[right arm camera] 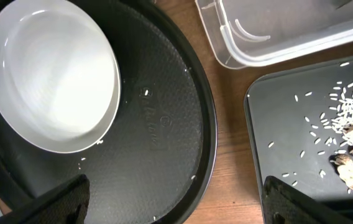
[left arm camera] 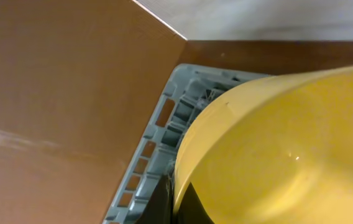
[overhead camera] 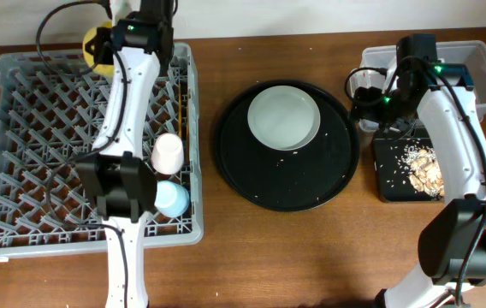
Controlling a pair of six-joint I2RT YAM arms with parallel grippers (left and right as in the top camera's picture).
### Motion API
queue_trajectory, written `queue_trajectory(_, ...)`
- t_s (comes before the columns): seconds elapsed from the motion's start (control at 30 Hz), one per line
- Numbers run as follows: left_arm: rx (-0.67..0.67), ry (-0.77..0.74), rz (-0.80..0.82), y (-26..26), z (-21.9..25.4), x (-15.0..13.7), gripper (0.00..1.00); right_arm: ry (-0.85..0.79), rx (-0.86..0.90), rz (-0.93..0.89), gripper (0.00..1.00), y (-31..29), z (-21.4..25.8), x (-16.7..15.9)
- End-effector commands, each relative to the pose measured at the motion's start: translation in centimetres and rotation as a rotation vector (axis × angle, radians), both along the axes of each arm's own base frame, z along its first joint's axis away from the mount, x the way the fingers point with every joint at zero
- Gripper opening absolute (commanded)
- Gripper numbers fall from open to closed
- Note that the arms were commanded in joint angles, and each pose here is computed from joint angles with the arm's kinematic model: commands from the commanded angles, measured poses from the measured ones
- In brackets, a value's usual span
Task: Sort waste into correct bins and load items into the dishwasher rack
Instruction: 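Carry the yellow bowl to the back of the rack and release, then reach the left gripper to the white plate and grasp its rim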
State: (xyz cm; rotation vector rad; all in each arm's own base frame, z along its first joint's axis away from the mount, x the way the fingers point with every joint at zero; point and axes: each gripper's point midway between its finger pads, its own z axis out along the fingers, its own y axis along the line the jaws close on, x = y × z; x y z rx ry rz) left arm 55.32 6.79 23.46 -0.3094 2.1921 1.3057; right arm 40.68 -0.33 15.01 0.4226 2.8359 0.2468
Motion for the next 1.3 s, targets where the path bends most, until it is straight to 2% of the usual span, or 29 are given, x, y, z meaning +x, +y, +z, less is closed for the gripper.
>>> queue_trajectory(0.0, 0.07, 0.103, -0.012, 0.4, -3.7, 1.6, 0.0, -0.013, -0.004, 0.011, 0.89, 0.2, 0.3, 0.1)
queue_trajectory(0.2, 0.104, 0.239, -0.049, -0.5, -9.0, 2.4, 0.0, -0.019, -0.005, 0.011, 0.89, 0.2, 0.3, 0.3)
queue_trajectory(0.3, 0.167, 0.255, -0.032, -0.5, -8.1, 2.1, 0.0, -0.024, -0.004, 0.011, 0.89, 0.2, 0.4, 0.4)
queue_trajectory(0.47, 0.188, 0.291, -0.107, -4.0, -8.2, 2.2, 0.02, -0.031, -0.005, 0.011, 0.9, 0.2, 0.4, 0.5)
queue_trajectory(0.5, 0.19, 0.289, -0.125, -5.1, -8.2, 2.3, 0.11, -0.031, -0.005, 0.011, 0.9, 0.2, 0.4, 0.5)
queue_trajectory(0.53, 0.192, 0.288, -0.137, -5.8, -8.2, 2.3, 0.4, -0.03, -0.004, 0.011, 0.9, 0.2, 0.4, 0.5)
queue_trajectory(0.57, 0.194, 0.287, -0.147, -6.4, -8.2, 2.3, 0.56, -0.03, -0.004, 0.011, 0.9, 0.2, 0.4, 0.5)
queue_trajectory(0.6, 0.195, 0.287, -0.154, -6.8, -8.2, 2.3, 0.64, -0.031, -0.004, 0.011, 0.9, 0.2, 0.4, 0.5)
queue_trajectory(0.63, 0.197, 0.286, -0.166, -7.5, -8.2, 2.3, 0.77, -0.03, -0.004, 0.011, 0.9, 0.2, 0.4, 0.5)
queue_trajectory(0.77, 0.199, 0.284, -0.182, -8.4, -8.2, 2.3, 0.92, -0.031, 0.003, 0.013, 0.9, 0.3, 0.4, 0.5)
queue_trajectory(0.87, 0.193, 0.274, -0.188, -8.7, -7.7, 2.4, 0.99, -0.031, 0.006, 0.014, 0.9, 0.4, 0.4, 0.5)
queue_trajectory(1.2, -0.068, 0.251, -0.396, -13.0, -3.8, 2.1, 0.99, -0.033, 0.02, 0.019, 0.9, 0.6, 0.5, 0.6)
queue_trajectory(1.27, -0.193, 0.258, -0.549, -16.9, -2.4, 1.3, 0.99, -0.034, 0.02, 0.019, 0.9, 0.6, 0.5, 0.6)
